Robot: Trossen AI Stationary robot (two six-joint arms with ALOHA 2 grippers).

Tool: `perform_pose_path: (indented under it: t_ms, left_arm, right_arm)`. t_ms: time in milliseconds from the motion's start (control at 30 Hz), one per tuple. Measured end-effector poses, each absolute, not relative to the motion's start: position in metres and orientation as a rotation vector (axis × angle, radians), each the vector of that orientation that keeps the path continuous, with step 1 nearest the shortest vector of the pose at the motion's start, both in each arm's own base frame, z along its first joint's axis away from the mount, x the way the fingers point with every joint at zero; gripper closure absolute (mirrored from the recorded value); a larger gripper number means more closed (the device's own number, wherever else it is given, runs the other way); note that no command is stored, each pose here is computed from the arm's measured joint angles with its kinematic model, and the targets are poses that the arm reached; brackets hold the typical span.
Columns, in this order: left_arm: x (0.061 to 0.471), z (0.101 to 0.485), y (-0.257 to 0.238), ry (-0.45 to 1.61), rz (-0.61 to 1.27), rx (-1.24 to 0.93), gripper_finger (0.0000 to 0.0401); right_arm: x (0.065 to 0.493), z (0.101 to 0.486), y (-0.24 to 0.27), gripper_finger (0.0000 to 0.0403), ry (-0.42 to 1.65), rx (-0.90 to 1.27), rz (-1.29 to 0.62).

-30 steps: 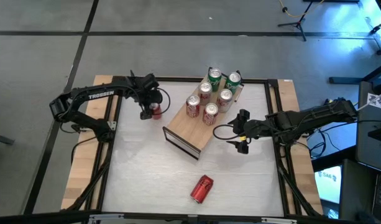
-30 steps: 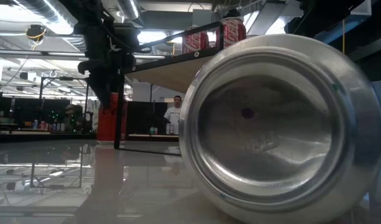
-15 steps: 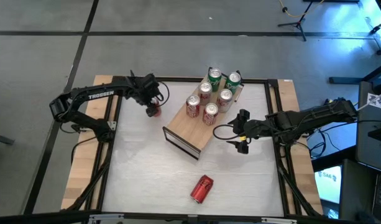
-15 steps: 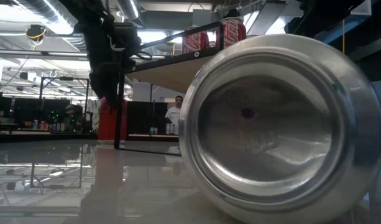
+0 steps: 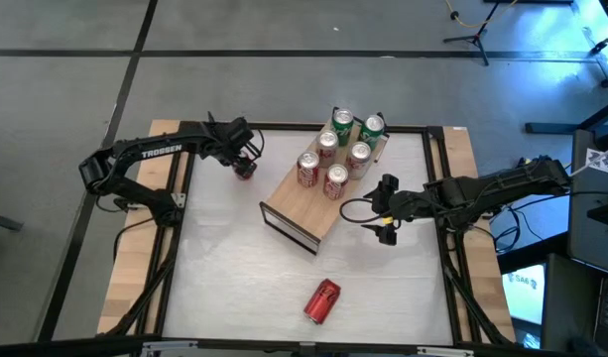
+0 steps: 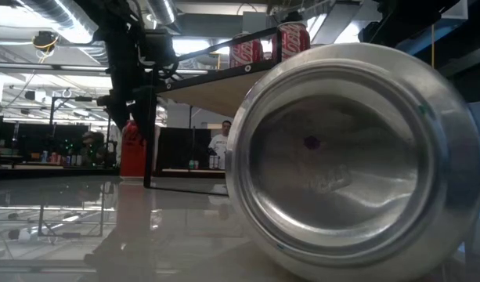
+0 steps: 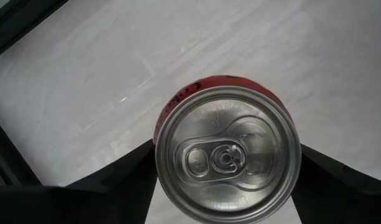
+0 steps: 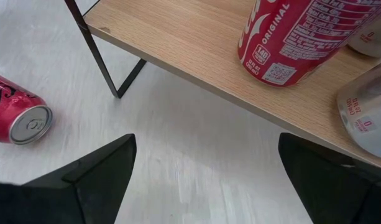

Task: Place canned beverage on shelf
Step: Put the left red-black soda can on the shelf

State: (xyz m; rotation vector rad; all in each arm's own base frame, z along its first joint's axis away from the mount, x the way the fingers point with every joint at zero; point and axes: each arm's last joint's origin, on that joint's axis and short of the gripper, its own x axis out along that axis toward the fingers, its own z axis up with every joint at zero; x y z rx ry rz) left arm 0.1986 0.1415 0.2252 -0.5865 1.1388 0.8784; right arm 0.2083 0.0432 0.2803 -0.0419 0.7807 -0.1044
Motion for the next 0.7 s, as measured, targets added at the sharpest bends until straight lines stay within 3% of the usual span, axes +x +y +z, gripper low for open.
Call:
perform_pose_path:
  t_ms: [367, 700]
  left_arm:
    - [0.1991, 0.2252, 0.1415, 1.134, 0.872, -0.591, 0.0076]
    - [0.1993, 0.2252, 0.1414, 1.128, 0.875, -0.605, 0.0072]
  right_arm:
    - [0.2083, 0.2803, 0.0432, 0.0015, 0.781, -0.042, -0.104]
    - [0.2083, 0.2803, 0.0432, 0.0015, 0.781, -0.042, -0.104]
